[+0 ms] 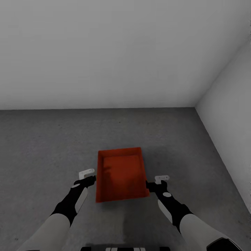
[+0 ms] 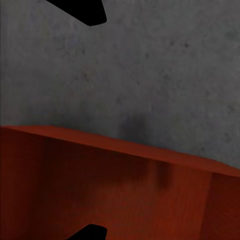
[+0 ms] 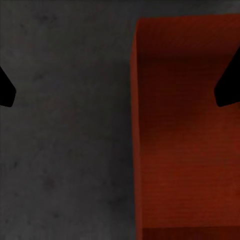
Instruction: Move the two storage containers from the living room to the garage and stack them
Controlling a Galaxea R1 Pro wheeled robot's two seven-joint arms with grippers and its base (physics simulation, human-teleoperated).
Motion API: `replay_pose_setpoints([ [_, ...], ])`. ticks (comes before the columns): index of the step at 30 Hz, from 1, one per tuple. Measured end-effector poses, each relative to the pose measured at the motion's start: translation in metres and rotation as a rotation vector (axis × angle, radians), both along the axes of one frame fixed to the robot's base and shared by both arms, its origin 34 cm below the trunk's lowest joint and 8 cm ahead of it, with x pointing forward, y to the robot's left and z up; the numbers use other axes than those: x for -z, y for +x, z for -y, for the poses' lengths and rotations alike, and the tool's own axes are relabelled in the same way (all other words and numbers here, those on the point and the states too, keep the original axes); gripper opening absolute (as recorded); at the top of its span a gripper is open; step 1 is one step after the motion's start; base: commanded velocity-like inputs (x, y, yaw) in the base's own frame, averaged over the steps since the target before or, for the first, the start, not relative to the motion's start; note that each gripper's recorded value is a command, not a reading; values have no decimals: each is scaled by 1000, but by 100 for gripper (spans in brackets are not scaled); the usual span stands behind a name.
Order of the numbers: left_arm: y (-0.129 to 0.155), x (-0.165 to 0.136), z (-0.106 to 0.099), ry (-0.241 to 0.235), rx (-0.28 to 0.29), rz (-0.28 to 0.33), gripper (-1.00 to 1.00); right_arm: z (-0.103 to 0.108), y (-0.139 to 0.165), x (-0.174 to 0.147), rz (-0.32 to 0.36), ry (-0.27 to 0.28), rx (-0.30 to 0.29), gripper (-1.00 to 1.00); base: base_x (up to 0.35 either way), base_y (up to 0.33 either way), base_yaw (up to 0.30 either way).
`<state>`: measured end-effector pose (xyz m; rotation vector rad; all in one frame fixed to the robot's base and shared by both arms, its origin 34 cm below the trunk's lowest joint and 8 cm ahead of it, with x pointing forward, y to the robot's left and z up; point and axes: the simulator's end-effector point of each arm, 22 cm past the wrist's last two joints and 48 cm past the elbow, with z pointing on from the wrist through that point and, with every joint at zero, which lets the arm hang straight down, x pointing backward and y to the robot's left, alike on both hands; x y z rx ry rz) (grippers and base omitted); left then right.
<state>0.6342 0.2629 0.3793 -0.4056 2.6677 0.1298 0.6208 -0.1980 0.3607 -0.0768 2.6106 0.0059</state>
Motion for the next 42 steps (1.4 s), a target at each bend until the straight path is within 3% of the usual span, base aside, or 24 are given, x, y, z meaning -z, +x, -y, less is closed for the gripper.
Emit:
replay_pose_setpoints([
  [42,3,-73,0,-2,0,-6,100,2,1,-72,-14,-5,3,100,0,0,0],
])
